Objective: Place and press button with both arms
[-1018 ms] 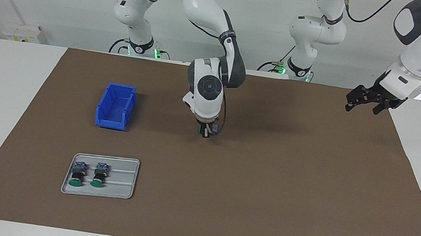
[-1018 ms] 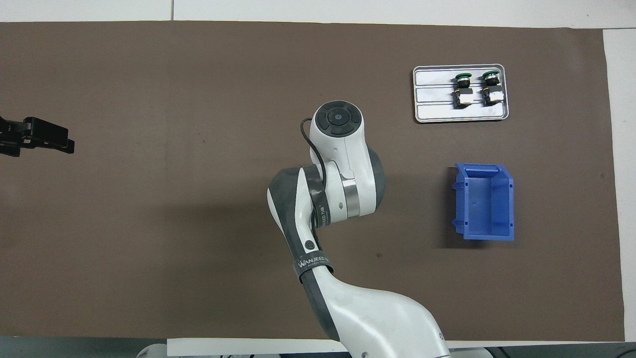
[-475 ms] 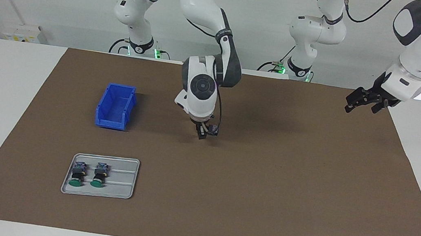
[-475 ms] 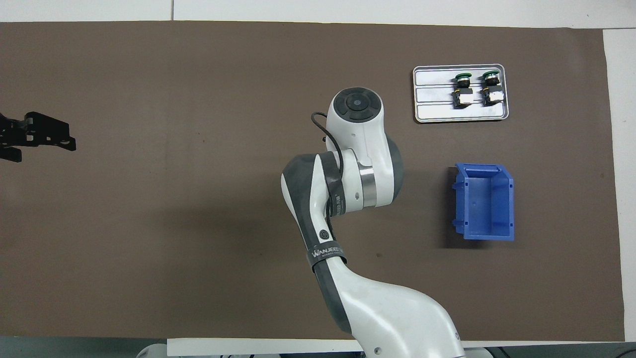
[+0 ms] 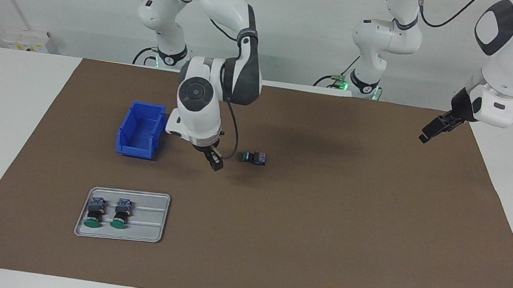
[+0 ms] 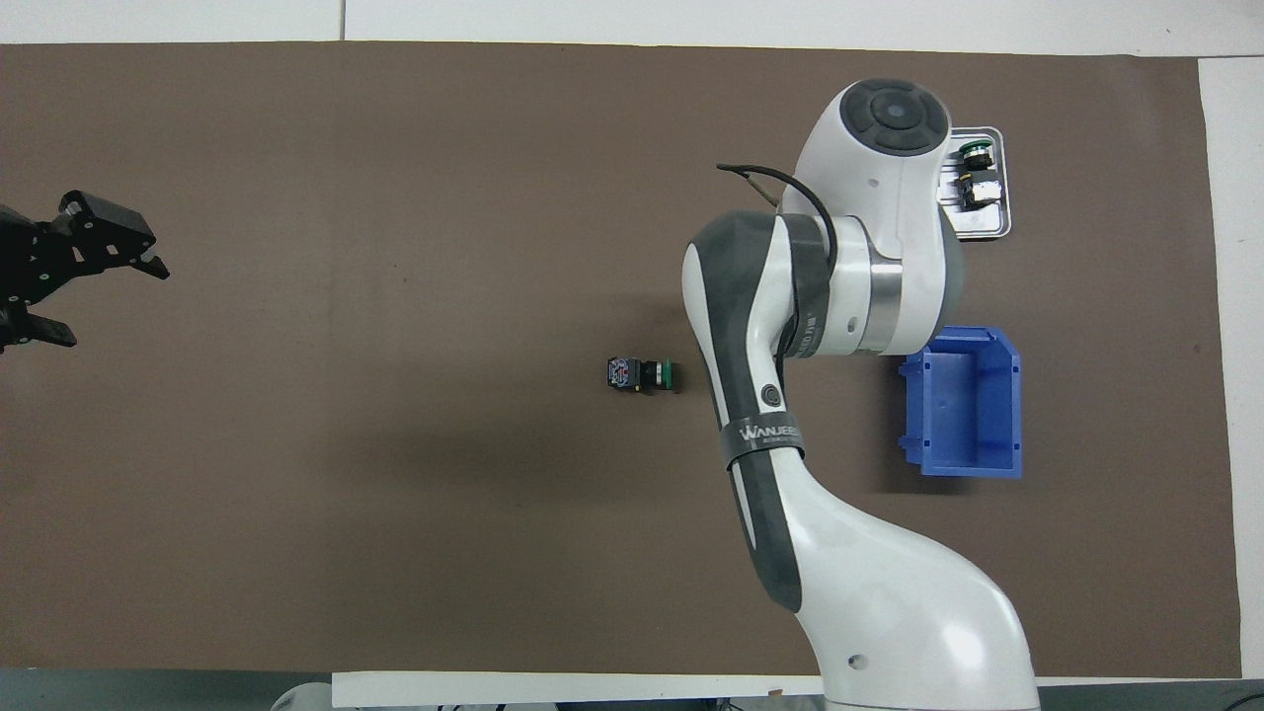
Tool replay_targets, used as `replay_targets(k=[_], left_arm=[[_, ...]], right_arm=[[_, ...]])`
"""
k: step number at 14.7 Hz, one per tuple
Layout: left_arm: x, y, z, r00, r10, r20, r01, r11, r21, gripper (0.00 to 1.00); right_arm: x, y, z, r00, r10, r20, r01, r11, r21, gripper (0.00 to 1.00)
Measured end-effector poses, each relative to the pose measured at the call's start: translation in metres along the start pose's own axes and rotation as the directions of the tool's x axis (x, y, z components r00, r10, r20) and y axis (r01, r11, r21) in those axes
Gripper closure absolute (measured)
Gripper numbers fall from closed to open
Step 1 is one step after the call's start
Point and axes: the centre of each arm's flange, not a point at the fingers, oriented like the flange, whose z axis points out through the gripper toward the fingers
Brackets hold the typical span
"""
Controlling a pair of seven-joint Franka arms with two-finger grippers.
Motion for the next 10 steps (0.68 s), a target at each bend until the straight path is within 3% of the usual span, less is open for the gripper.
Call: replay_targets(k=[2, 4, 8, 10], left_arm=[[-0.015, 0.011, 0.006, 0.984, -0.176, 0.022, 0.176, 0.984, -0.008, 0.00], [-0.029, 0.027, 0.013, 0.932, -0.361, 0.024, 0.362, 0.931, -0.036, 0.00], [-0.067, 0.084, 0.046, 0.728, -0.685, 0.039, 0.685, 0.723, -0.092, 0.00], [-0.087, 0.117, 0.074, 0.647, -0.761, 0.045, 0.762, 0.642, -0.084, 0.00]], right_arm=[[0.032, 0.021, -0.031, 0.996, -0.085, 0.021, 0.084, 0.996, 0.032, 0.18], [0.070, 0.050, -0.068, 0.987, -0.155, 0.050, 0.151, 0.986, 0.072, 0.18], [0.126, 0.109, -0.127, 0.956, -0.287, 0.060, 0.276, 0.950, 0.143, 0.18], [0.136, 0.121, -0.139, 0.943, -0.327, 0.057, 0.316, 0.937, 0.146, 0.18]])
